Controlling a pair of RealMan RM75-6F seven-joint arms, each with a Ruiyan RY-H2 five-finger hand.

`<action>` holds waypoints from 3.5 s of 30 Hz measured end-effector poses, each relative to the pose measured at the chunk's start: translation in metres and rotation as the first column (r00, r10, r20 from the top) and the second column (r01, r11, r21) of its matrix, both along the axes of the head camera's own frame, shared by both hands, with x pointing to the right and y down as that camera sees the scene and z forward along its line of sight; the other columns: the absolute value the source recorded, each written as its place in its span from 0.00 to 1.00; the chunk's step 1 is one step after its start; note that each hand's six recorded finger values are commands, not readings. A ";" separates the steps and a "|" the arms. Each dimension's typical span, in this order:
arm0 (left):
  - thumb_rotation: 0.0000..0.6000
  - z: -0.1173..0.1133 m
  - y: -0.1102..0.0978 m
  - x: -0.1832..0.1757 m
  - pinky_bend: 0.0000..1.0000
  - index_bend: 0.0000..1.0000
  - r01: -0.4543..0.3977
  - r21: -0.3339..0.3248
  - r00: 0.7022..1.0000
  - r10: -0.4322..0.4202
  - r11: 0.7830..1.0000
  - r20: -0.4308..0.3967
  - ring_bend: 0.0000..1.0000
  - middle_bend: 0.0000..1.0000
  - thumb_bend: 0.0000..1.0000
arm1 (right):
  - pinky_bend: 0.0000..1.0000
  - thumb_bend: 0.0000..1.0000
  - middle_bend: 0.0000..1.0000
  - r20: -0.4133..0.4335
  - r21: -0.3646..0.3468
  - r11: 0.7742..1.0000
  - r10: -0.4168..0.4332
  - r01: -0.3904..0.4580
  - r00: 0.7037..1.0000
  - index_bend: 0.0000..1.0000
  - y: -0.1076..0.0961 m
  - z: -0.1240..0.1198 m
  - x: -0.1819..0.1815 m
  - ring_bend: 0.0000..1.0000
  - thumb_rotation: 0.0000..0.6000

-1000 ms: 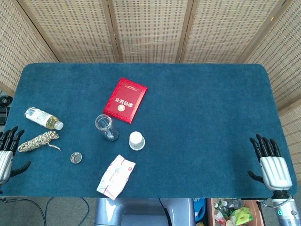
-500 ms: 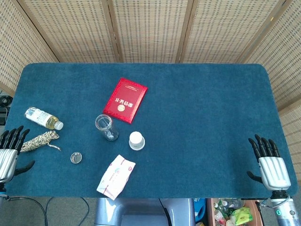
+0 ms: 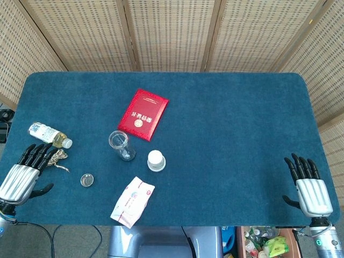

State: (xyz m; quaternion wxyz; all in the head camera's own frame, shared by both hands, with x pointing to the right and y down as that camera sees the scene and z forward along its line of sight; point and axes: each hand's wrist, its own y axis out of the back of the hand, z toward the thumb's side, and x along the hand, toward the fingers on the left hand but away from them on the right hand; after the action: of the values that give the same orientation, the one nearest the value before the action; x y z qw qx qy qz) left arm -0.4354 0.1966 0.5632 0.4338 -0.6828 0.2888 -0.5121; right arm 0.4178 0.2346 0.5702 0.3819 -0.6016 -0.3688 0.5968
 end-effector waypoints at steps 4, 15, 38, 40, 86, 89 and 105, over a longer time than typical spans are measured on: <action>1.00 0.003 -0.004 0.001 0.00 0.14 -0.060 -0.027 0.998 0.060 0.998 -0.005 0.00 0.00 0.23 | 0.00 0.02 0.00 -0.001 0.001 1.000 -0.002 0.002 1.000 0.02 0.000 0.000 -0.001 0.00 1.00; 1.00 0.032 -0.009 -0.004 0.00 0.37 -0.138 -0.140 0.988 0.145 0.981 0.044 0.00 0.00 0.24 | 0.00 0.02 0.00 -0.003 -0.001 1.000 -0.009 0.009 1.000 0.02 0.001 0.003 -0.004 0.00 1.00; 1.00 0.101 -0.009 0.034 0.00 0.44 -0.223 -0.204 0.965 0.246 0.953 0.096 0.00 0.00 0.39 | 0.00 0.02 0.00 0.010 -0.008 1.000 -0.002 0.002 1.000 0.02 0.001 0.004 -0.003 0.00 1.00; 1.00 0.104 -0.008 0.036 0.00 0.44 -0.228 -0.208 0.963 0.252 0.951 0.098 0.00 0.00 0.39 | 0.00 0.02 0.00 0.011 -0.008 1.000 0.000 0.000 1.000 0.02 0.001 0.004 -0.002 0.00 1.00; 1.00 0.134 0.006 0.056 0.00 0.52 -0.272 -0.249 0.946 0.305 0.929 0.105 0.00 0.00 0.44 | 0.00 0.02 0.00 0.034 -0.001 1.000 0.012 -0.012 0.999 0.02 0.000 0.001 -0.001 0.00 1.00; 1.00 0.135 0.006 0.056 0.00 0.53 -0.275 -0.246 0.945 0.308 0.929 0.107 0.00 0.00 0.44 | 0.00 0.02 0.00 0.036 0.000 1.000 0.012 -0.012 0.999 0.02 0.000 0.001 -0.001 0.00 1.00; 1.00 0.140 0.007 0.056 0.00 0.60 -0.268 -0.241 0.947 0.301 0.933 0.112 0.00 0.00 0.45 | 0.00 0.02 0.00 0.048 0.008 1.000 0.012 -0.012 0.999 0.02 -0.001 -0.002 -0.002 0.00 1.00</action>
State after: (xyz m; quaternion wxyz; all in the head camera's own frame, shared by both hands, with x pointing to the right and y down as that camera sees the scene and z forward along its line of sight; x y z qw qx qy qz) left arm -0.3798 0.2034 0.7029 0.4441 -0.7222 0.0948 -0.5218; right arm 0.4162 0.2340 0.5683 0.3718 -0.6119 -0.3839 0.5831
